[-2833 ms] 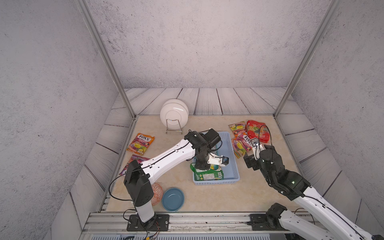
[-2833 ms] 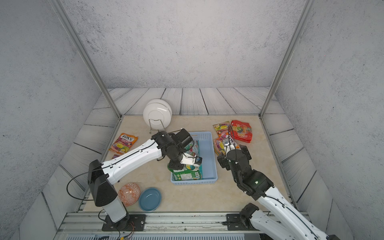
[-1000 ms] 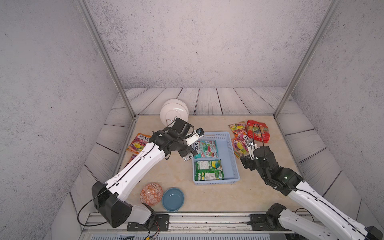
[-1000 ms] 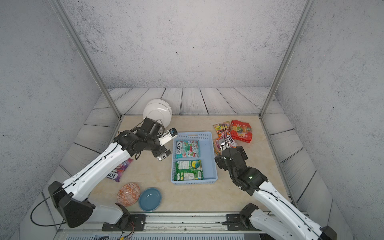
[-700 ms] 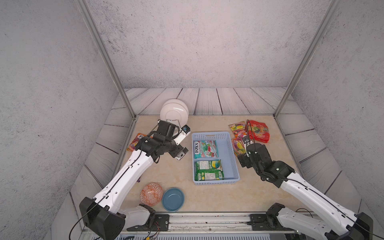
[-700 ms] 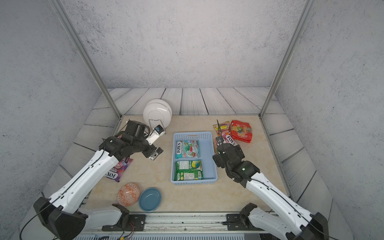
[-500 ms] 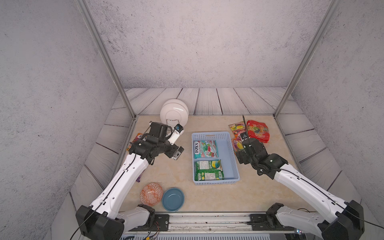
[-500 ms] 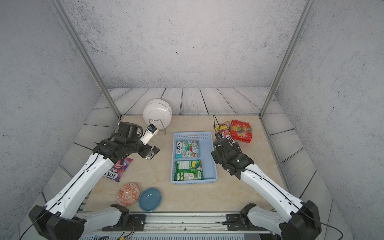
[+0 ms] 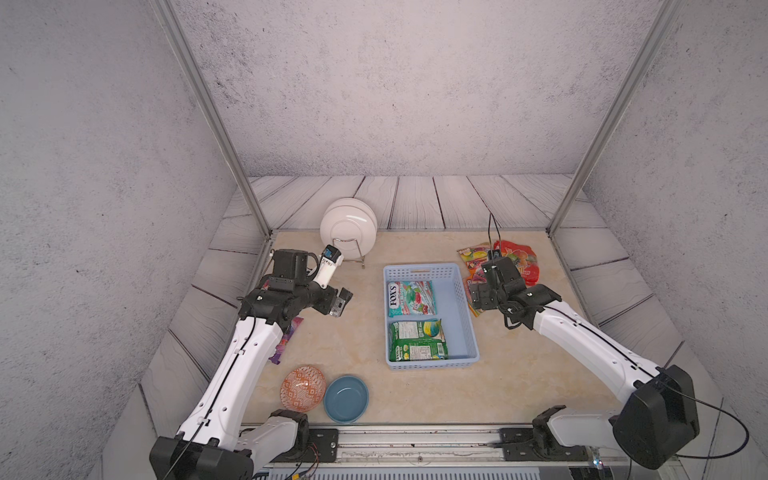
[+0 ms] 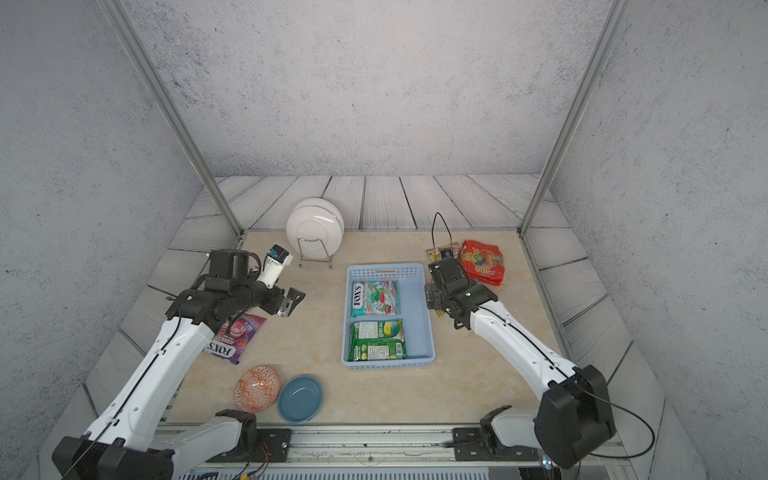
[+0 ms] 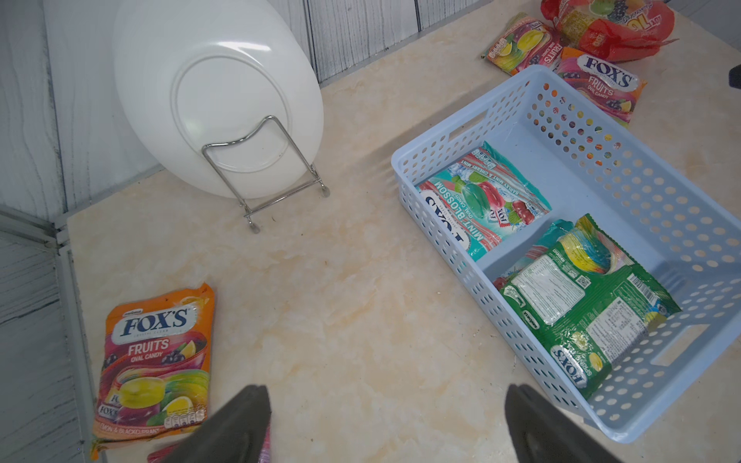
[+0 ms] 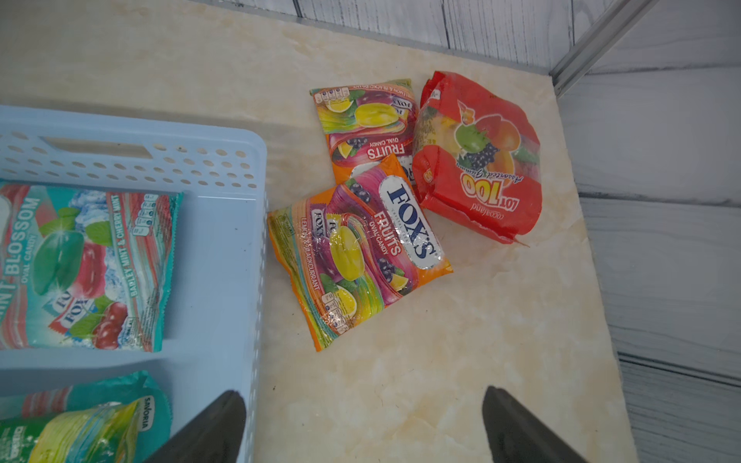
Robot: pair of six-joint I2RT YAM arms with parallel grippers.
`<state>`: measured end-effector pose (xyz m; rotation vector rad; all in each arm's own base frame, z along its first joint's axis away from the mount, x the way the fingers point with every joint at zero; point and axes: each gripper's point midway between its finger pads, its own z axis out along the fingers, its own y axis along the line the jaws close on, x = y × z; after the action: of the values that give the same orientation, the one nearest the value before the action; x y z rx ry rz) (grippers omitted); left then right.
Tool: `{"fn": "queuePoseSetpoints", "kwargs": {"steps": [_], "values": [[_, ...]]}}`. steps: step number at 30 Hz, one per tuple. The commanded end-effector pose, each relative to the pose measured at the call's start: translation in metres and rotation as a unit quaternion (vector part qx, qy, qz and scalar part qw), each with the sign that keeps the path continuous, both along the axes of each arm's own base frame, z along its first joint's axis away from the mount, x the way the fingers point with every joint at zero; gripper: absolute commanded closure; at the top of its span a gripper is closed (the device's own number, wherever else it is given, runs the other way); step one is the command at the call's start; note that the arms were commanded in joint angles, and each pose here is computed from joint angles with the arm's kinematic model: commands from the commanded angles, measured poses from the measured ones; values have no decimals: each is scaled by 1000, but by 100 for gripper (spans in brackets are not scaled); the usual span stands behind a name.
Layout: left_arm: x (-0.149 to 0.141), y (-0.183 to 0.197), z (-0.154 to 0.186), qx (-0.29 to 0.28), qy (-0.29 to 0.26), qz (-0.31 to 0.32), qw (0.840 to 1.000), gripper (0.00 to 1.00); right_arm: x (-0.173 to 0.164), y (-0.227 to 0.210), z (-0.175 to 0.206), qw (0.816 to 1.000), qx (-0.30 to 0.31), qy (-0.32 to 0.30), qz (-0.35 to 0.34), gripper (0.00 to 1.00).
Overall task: Put the candies in the basket
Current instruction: Place the candy in the basket, then pick up the candy at the center of the board.
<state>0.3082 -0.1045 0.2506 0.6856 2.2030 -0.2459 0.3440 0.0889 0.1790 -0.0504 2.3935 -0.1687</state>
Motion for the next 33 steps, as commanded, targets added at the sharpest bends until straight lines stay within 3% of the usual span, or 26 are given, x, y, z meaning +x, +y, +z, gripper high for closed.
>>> {"fn": "queuePoseSetpoints", "kwargs": {"steps": [1, 13, 33], "values": [[1, 2, 9, -13, -14, 3, 1000, 2, 7, -6, -2, 997, 64, 10, -45, 6], [-3, 4, 10, -28, -19, 6, 999, 2, 25, -25, -52, 965, 216, 48, -141, 13], [0, 4, 10, -37, -7, 11, 999, 2, 47, -34, -142, 903, 342, 133, -226, 34]]}}
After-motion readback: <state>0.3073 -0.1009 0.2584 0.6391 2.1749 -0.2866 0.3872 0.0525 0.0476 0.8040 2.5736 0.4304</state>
